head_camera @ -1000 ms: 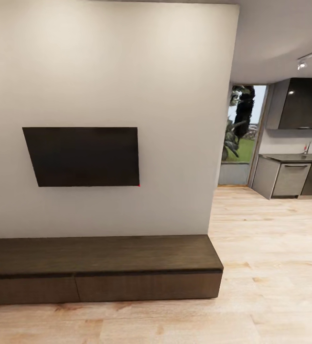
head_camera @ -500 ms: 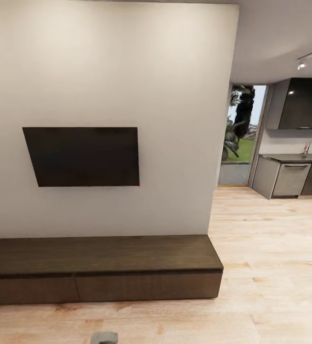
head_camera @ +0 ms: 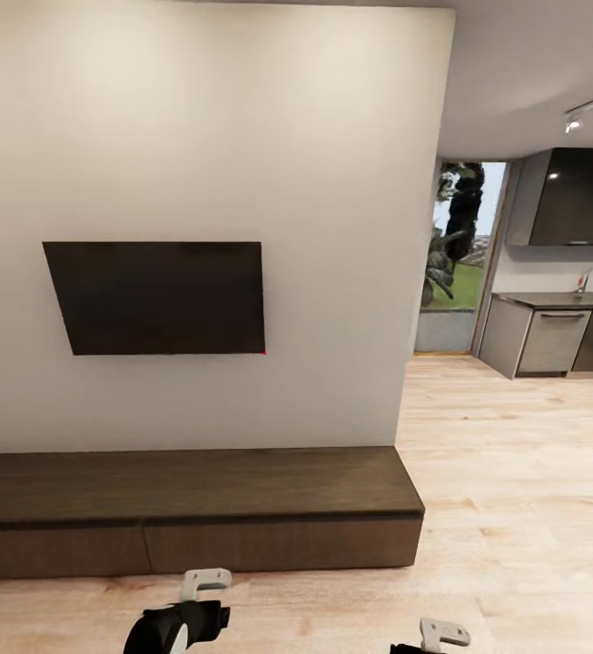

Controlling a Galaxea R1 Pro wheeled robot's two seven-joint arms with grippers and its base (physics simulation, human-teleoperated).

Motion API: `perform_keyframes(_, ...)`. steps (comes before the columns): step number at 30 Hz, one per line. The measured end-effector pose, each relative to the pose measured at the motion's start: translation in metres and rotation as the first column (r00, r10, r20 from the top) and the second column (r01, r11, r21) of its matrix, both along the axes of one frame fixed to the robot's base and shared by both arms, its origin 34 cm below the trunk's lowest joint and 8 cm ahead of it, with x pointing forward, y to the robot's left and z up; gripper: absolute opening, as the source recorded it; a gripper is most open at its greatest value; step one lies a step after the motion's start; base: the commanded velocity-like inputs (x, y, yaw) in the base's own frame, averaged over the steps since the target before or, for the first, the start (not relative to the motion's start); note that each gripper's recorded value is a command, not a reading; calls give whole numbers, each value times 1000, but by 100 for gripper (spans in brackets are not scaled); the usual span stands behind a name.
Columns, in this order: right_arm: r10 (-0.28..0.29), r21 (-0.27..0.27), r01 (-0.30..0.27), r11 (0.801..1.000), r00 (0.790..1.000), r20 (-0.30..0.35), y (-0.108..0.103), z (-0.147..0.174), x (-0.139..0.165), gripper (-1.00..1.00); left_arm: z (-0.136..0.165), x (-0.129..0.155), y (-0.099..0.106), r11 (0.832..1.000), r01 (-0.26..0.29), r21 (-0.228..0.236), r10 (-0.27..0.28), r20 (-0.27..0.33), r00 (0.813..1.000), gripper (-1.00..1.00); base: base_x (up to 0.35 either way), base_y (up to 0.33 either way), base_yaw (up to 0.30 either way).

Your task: Place each of the two pumpkins and all three candles from the living room inside a cabinet in the living room (use any cabinet), then make sure every cabinet is closed, and position the cauldron so it is next to a table in the living room.

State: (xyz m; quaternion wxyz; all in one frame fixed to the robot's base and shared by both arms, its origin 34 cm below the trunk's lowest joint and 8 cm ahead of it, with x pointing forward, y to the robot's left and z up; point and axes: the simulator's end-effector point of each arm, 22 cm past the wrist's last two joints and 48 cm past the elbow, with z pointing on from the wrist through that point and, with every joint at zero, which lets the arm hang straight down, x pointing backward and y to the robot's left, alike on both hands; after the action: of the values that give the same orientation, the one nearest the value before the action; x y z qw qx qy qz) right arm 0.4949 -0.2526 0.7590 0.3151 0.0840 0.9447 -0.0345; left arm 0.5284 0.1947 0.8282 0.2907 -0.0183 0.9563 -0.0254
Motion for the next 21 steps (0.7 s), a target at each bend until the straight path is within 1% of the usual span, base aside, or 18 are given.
perform_keyframes(5, 5, 3, -5, 1000, 999, -34, 3, -12, -12, 100, 0, 0, -1, 1000, 1, -3, -1, 2, 1000, 100, 0, 0, 0)
perform_keyframes(9, -1, 17, 2, 1000, 999, -48, 14, -14, -15, 100, 1, 1, -2, 1000, 5, -7, -5, 2, 1000, 100, 0, 0, 0)
perform_keyframes(13, 2, 23, 0, 1000, 995, -102, 17, -21, -26, 100, 2, 1, -4, 1000, 10, -8, -10, 5, 1000, 100, 0, 0, 0)
perform_keyframes(16, 4, 26, -1, 1000, 991, -130, 18, -25, -32, 100, 5, 3, -5, 1000, 12, -10, -12, 11, 1000, 100, 0, 0, -37)
perform_keyframes(21, 5, 24, -1, 1000, 990, -140, 17, -28, -34, 100, 6, 5, -6, 1000, 14, -11, -13, 12, 1000, 100, 0, 0, -64)
